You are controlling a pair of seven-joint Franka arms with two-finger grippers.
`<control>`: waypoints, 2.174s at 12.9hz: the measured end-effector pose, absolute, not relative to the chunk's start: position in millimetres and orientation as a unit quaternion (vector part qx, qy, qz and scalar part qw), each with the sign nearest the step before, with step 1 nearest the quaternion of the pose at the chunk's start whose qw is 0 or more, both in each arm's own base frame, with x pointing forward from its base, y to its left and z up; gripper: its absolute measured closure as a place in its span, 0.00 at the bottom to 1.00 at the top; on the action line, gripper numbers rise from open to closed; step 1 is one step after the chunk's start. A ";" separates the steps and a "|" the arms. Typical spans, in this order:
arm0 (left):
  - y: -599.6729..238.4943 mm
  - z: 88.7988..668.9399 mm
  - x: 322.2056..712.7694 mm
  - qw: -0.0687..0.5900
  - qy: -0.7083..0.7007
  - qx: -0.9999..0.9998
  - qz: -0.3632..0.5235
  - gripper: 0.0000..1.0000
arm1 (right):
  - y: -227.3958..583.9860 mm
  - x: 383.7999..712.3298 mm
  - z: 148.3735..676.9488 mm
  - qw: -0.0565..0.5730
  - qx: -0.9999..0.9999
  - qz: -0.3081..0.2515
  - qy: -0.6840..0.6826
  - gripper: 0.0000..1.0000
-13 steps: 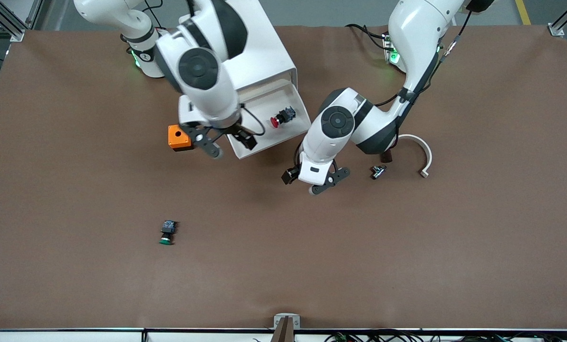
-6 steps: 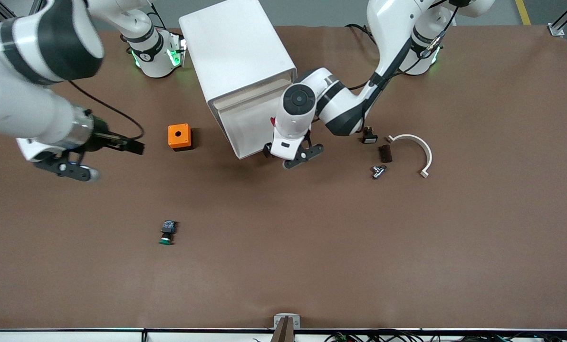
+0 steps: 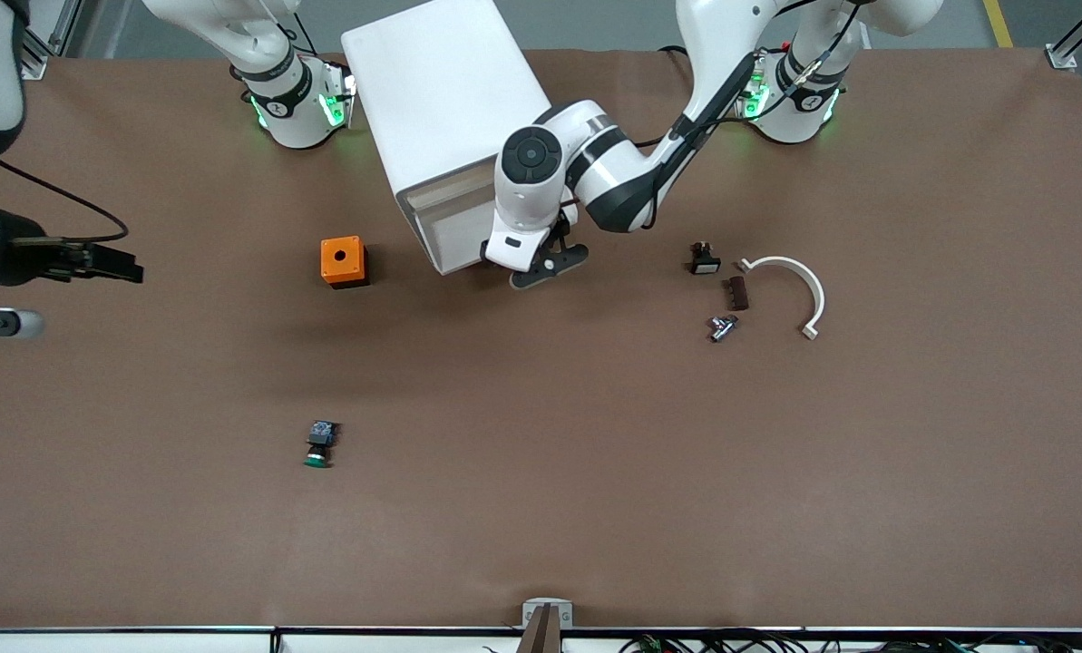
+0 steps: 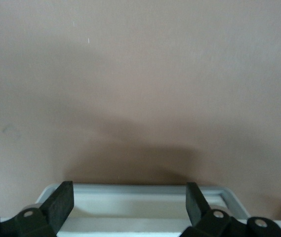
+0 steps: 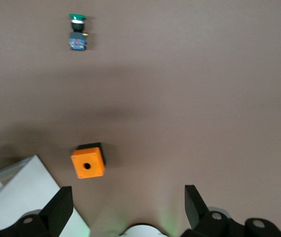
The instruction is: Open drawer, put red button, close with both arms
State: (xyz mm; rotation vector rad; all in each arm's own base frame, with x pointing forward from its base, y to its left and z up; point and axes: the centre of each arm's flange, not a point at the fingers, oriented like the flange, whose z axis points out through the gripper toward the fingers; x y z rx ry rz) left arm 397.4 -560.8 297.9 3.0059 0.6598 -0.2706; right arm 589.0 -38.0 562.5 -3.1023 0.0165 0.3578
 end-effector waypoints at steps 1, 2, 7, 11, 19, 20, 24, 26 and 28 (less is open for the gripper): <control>-564.7 296.9 390.7 0.026 0.220 0.970 -0.096 0.00 | -48.4 587.9 562.7 0.002 -0.993 0.116 0.001 0.00; -567.0 295.3 385.9 0.026 0.227 0.968 -0.106 0.00 | -53.2 587.4 563.0 -0.005 -0.993 0.117 -0.001 0.00; -571.8 283.9 373.3 0.038 0.271 0.945 -0.178 0.00 | -53.4 589.5 576.9 -0.011 -0.995 0.101 -0.003 0.00; -573.3 273.7 369.9 0.043 0.296 0.930 -0.216 0.00 | -56.6 591.1 596.3 -0.013 -0.997 0.080 0.000 0.00; -570.0 266.5 372.4 0.046 0.319 0.915 -0.242 0.00 | -50.4 587.6 611.8 -0.010 -0.998 0.067 -0.005 0.00; -570.0 266.5 372.4 0.046 0.319 0.915 -0.242 0.00 | -50.2 581.1 618.6 -0.008 -0.998 0.062 -0.004 0.00; -565.5 269.4 382.8 0.049 0.318 0.919 -0.229 0.00 | -50.1 541.6 641.8 -0.001 -0.999 0.041 0.002 0.00; -548.8 283.3 414.0 0.060 0.326 0.921 -0.204 0.00 | -51.0 526.9 647.6 0.001 -1.000 0.030 0.003 0.00; -525.6 315.8 454.3 0.086 0.334 0.921 -0.183 0.00 | -51.8 516.6 657.2 0.001 -1.000 0.018 0.004 0.00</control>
